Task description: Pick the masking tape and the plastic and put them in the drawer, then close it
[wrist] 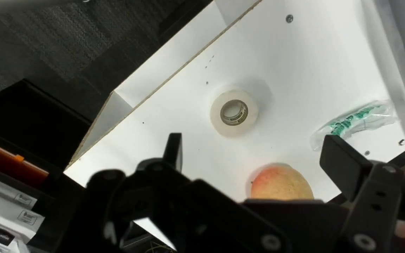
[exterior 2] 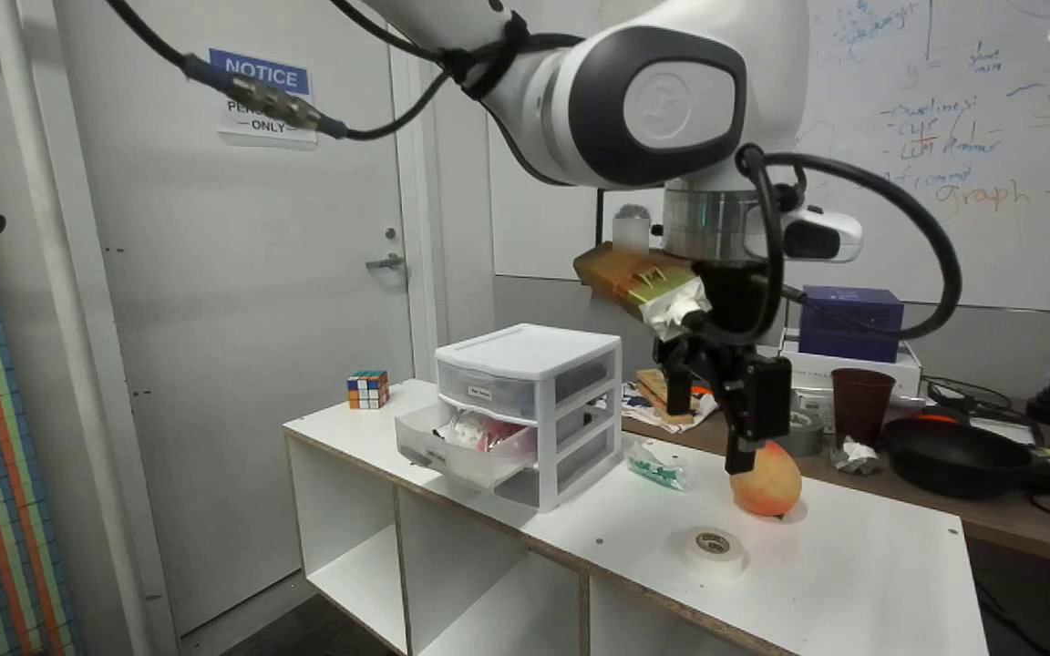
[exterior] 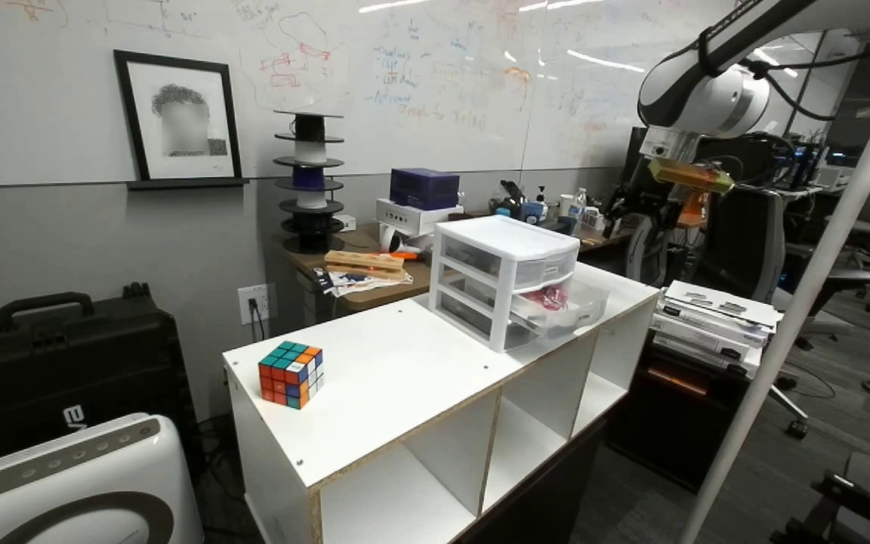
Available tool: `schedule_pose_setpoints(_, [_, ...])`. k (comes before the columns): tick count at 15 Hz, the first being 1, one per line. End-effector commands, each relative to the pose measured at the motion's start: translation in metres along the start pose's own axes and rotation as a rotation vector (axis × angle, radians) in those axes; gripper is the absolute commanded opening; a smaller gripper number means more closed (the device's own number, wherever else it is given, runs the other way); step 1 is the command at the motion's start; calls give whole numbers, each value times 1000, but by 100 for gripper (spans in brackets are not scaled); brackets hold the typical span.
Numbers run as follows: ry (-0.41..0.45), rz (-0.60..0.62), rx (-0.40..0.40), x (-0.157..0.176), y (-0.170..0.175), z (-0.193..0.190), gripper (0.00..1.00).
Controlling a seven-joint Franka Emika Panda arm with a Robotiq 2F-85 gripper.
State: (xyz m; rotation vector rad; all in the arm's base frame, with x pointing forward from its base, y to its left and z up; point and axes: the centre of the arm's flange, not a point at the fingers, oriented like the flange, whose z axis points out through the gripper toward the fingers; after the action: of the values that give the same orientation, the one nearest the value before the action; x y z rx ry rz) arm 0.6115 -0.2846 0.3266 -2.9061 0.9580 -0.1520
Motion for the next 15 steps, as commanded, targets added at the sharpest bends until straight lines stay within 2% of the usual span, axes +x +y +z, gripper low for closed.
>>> schedule_pose_setpoints(1, [45,55,-25,40,-15,30,100])
schedule_pose_setpoints(9, [-6,112,-53,59,-30,83,100])
schedule_pose_setpoints(15, [-73,117,-92,54,-30,117,100])
